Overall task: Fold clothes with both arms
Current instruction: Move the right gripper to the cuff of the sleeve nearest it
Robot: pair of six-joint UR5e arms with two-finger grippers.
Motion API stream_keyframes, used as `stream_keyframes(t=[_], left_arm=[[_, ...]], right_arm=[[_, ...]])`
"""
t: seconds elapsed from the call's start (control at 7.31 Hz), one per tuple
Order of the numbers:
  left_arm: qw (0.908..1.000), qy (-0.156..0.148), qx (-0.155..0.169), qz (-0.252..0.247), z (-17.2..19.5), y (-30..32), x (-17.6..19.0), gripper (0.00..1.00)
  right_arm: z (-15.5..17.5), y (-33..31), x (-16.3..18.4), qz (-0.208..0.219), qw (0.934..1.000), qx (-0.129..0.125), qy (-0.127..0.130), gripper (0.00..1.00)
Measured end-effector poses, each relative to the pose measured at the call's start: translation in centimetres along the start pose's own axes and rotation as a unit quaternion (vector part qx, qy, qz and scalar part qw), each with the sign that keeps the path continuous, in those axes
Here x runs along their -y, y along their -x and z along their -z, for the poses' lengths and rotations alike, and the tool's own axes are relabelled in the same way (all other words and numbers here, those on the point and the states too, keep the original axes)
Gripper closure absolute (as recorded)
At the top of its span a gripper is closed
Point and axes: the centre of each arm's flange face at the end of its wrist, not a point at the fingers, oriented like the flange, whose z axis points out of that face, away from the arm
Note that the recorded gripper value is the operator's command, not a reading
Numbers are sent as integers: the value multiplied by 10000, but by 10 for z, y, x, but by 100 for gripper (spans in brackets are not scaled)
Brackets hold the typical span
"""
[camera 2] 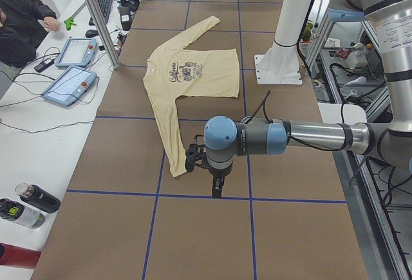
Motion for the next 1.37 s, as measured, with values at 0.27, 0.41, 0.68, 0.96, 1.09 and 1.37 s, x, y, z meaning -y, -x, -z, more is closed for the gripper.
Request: stream_keyframes(t=[0.27,0.41,0.68,0.96,1.09,1.37], left_arm=[[10000,-47,8,-55,4,-5,2,0],[9999,-99,19,-107,9,-10,3,0],[9994,-201,140,-240,21,-19,6,0],[9988,-257,290,-300,28,-21,9,0],[9985,-304,313,-333,31,-22,11,0],[9960,-598,375,-543,54,-34,38,0]], right_arm=[[0,0,1,6,10000,-1,-8,0],[1,1,2,14,10000,1,-19,0],[5,5,8,17,10000,6,-65,0],[7,20,24,-205,9996,31,-171,0],[1,40,35,-330,9990,78,-287,0],[-26,99,48,-649,9959,329,-536,0]])
